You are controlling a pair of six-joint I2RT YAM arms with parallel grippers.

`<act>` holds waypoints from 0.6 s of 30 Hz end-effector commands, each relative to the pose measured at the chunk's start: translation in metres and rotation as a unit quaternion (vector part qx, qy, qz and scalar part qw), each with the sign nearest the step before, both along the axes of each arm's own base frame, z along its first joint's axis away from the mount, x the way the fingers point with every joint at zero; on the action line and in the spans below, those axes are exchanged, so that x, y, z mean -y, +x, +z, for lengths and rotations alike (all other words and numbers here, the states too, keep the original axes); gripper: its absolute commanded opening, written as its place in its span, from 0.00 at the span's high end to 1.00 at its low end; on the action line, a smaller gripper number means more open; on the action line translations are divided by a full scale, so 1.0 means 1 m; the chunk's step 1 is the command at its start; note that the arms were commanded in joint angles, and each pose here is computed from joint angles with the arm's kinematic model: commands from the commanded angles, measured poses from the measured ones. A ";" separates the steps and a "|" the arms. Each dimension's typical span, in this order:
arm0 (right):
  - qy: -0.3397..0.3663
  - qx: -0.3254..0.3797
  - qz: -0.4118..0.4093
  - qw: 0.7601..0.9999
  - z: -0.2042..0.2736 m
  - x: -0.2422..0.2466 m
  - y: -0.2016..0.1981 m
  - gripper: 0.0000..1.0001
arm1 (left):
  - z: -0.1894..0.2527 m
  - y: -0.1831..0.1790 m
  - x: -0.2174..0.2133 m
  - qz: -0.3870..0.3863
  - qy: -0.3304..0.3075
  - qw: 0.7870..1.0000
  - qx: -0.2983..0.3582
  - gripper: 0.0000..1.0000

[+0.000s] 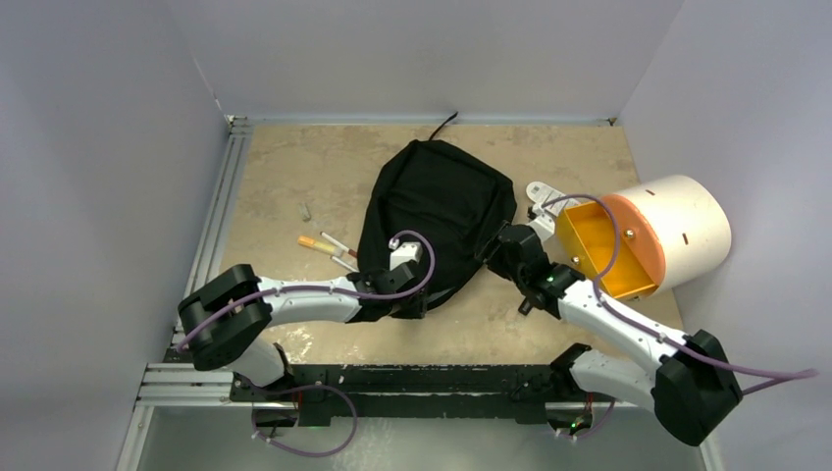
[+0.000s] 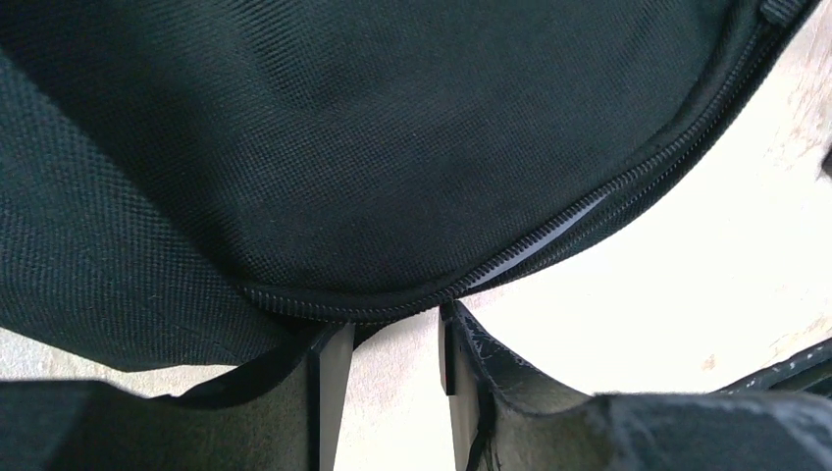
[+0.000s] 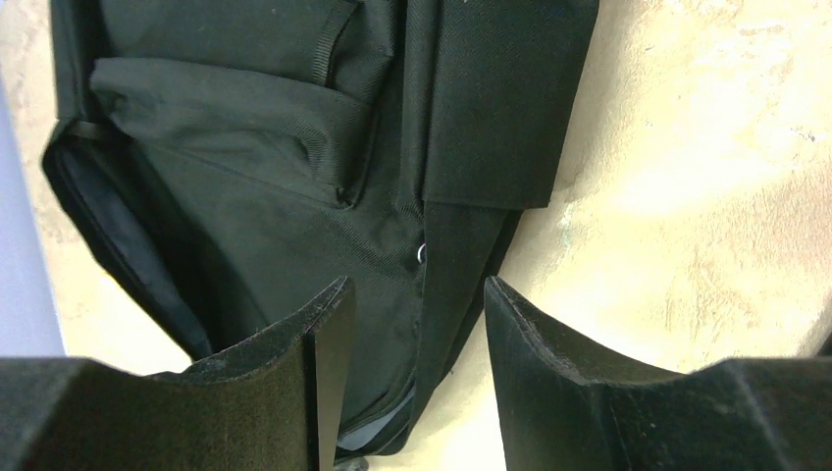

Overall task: Pack the student bag
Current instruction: Adjust the student bag at the center of the board.

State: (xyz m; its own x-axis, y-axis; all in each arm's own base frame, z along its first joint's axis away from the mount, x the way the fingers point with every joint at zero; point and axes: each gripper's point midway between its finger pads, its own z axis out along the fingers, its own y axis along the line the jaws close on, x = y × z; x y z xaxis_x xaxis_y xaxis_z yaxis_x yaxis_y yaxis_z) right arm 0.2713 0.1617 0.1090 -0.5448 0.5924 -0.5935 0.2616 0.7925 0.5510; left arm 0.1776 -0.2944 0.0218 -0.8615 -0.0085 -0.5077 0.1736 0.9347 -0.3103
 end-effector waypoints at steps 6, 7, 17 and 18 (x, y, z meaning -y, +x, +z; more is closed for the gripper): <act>0.005 -0.006 0.084 0.996 0.000 -0.024 0.020 0.45 | -0.018 -0.006 -0.053 0.023 0.052 0.998 -0.037 0.61; 0.003 -0.011 0.089 0.996 -0.003 -0.025 0.019 0.45 | -0.016 -0.006 -0.051 0.019 0.048 0.998 -0.036 0.60; -0.003 -0.044 0.141 0.989 -0.020 -0.035 0.007 0.45 | 0.016 0.001 -0.014 -0.037 0.000 0.999 -0.012 0.58; -0.007 -0.048 0.141 0.989 -0.022 -0.034 0.006 0.45 | 0.019 0.002 -0.011 -0.038 -0.003 0.999 -0.010 0.58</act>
